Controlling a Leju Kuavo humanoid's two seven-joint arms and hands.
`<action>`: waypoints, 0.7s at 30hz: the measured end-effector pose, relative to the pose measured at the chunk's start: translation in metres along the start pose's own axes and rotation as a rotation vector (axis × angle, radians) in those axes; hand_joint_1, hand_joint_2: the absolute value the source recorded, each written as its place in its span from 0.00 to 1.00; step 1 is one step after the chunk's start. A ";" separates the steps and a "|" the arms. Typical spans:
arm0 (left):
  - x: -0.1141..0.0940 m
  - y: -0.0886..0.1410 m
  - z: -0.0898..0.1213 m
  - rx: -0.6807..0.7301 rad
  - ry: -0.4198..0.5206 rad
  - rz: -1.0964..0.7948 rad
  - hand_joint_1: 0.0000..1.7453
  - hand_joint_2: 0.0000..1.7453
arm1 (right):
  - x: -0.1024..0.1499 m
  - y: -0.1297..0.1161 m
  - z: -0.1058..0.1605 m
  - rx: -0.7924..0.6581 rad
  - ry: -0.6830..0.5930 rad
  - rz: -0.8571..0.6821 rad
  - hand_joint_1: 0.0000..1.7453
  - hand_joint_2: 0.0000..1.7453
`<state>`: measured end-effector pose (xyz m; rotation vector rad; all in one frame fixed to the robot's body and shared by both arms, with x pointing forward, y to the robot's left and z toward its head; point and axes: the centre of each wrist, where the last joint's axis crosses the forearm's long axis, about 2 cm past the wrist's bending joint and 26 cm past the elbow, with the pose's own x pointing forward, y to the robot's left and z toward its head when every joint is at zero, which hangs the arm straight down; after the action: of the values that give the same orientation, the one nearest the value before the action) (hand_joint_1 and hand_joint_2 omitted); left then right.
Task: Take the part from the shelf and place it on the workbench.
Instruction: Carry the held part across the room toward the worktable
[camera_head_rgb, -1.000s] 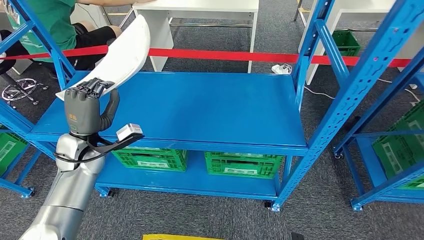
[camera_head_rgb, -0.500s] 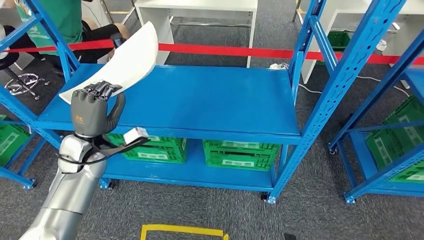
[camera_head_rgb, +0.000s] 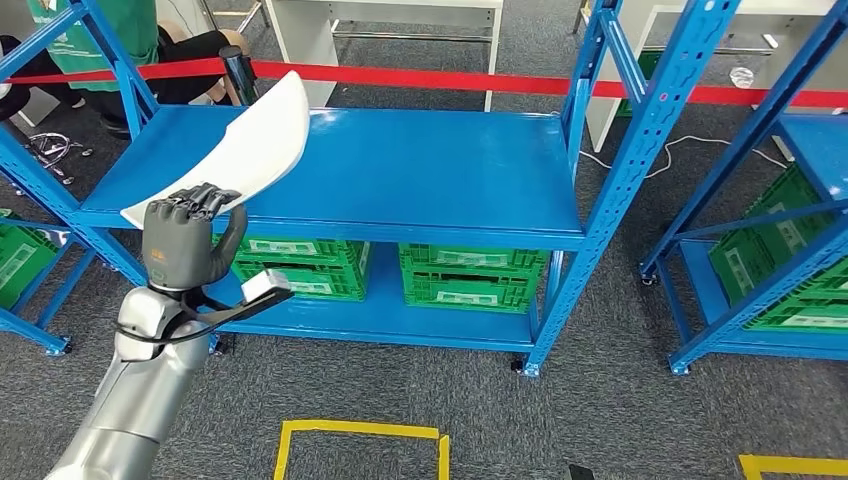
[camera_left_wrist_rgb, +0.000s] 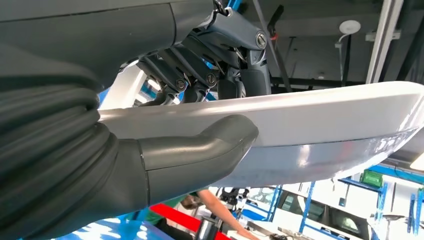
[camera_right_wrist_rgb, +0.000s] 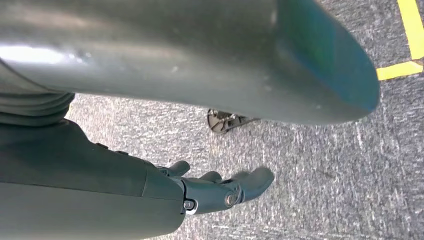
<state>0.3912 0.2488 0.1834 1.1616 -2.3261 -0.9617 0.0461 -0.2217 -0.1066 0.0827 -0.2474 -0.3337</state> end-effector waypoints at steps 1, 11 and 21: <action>-0.004 0.001 0.007 -0.004 -0.001 -0.004 1.00 1.00 | 0.000 0.000 0.000 -0.001 0.004 0.000 0.00 0.00; -0.011 -0.002 0.015 -0.013 0.031 0.006 1.00 1.00 | 0.003 -0.002 -0.001 -0.006 0.011 -0.010 0.00 0.00; -0.010 -0.008 0.017 -0.021 0.063 0.028 1.00 1.00 | 0.003 -0.006 -0.001 -0.020 0.005 -0.043 0.00 0.00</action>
<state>0.3915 0.2605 0.1656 1.1317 -2.2718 -0.9241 0.0471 -0.2284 -0.1074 0.0694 -0.2372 -0.3782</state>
